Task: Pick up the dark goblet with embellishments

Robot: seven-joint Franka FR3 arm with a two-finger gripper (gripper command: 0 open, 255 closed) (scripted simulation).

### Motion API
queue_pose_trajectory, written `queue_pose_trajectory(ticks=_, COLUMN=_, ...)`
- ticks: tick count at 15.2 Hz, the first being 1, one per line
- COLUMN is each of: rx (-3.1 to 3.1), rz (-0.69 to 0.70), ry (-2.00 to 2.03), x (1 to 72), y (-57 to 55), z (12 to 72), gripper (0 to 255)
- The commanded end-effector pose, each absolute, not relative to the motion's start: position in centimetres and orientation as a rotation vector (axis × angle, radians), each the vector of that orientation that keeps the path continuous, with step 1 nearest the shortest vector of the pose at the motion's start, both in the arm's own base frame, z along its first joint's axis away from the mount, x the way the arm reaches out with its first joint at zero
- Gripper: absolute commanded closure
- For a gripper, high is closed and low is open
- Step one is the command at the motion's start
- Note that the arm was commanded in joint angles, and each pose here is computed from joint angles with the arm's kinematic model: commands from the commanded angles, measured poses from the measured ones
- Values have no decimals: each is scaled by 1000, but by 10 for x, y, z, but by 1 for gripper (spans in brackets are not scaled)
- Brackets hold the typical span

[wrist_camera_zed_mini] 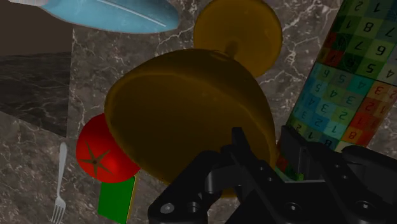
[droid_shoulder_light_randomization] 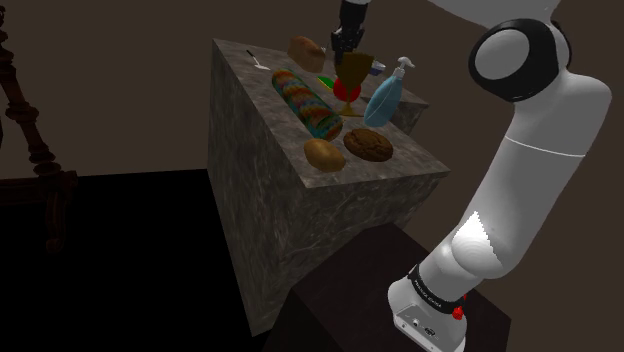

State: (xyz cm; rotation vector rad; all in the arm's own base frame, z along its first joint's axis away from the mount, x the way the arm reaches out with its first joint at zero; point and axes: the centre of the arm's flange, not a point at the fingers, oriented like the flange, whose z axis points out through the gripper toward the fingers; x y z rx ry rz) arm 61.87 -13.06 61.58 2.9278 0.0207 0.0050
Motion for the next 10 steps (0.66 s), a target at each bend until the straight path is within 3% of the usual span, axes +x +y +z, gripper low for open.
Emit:
queue_pose_trajectory(ticks=1, rx=2928, rz=6, ry=21, x=619, y=-131, z=627, gripper=255)
queue_pose_trajectory(ticks=10, rx=2928, rz=6, ry=21, x=619, y=-131, z=665, gripper=255)
